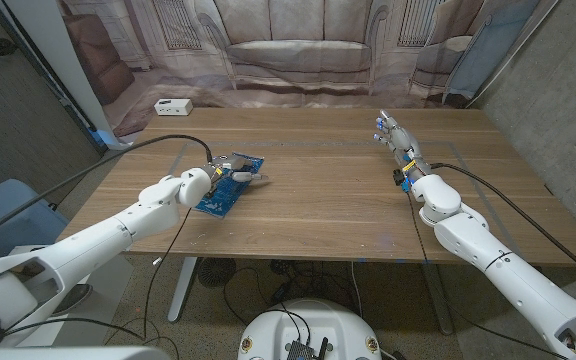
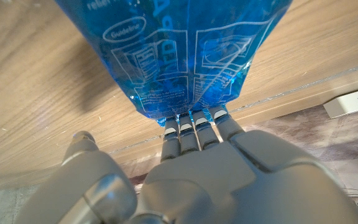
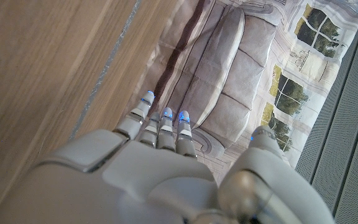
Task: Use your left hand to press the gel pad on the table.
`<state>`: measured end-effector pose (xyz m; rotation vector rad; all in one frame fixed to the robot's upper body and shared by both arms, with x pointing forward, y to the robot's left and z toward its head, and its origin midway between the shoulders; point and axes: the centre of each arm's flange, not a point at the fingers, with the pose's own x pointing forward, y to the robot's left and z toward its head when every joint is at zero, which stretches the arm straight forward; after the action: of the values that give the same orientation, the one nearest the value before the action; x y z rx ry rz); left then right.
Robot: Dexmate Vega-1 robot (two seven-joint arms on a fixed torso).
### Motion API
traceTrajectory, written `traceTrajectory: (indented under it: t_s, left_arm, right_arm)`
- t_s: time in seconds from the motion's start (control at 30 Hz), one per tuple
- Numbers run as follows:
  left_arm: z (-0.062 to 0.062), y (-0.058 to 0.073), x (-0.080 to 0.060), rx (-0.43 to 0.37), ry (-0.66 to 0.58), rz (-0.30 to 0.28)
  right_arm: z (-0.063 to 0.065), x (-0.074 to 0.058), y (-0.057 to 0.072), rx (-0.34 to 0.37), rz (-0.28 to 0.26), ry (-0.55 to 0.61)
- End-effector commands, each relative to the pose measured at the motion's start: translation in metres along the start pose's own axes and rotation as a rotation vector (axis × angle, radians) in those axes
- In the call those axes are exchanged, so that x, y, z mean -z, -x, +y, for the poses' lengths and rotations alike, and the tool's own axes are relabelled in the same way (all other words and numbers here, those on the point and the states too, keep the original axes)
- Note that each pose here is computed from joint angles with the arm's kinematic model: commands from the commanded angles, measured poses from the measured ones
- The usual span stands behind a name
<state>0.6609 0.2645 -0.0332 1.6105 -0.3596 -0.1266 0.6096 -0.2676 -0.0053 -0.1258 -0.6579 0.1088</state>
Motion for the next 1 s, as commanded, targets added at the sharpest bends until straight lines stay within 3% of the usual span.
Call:
traceTrajectory:
  t_s: [0.03,0.43,1.0]
  left_arm:
    - [-0.014,-0.003,-0.002,0.075,-0.023,0.028]
    - [-0.015,-0.003,-0.002,0.067,-0.019,0.033]
    - [0.003,0.006,-0.003,-0.042,-0.013,0.018]
  right_arm:
    - [0.0,-0.001,-0.001,-0.003,-0.002,0.002]
    - [-0.001,0.0,-0.001,-0.006,-0.001,0.004]
    - [-0.001,-0.001,0.0,-0.007,-0.007,0.004]
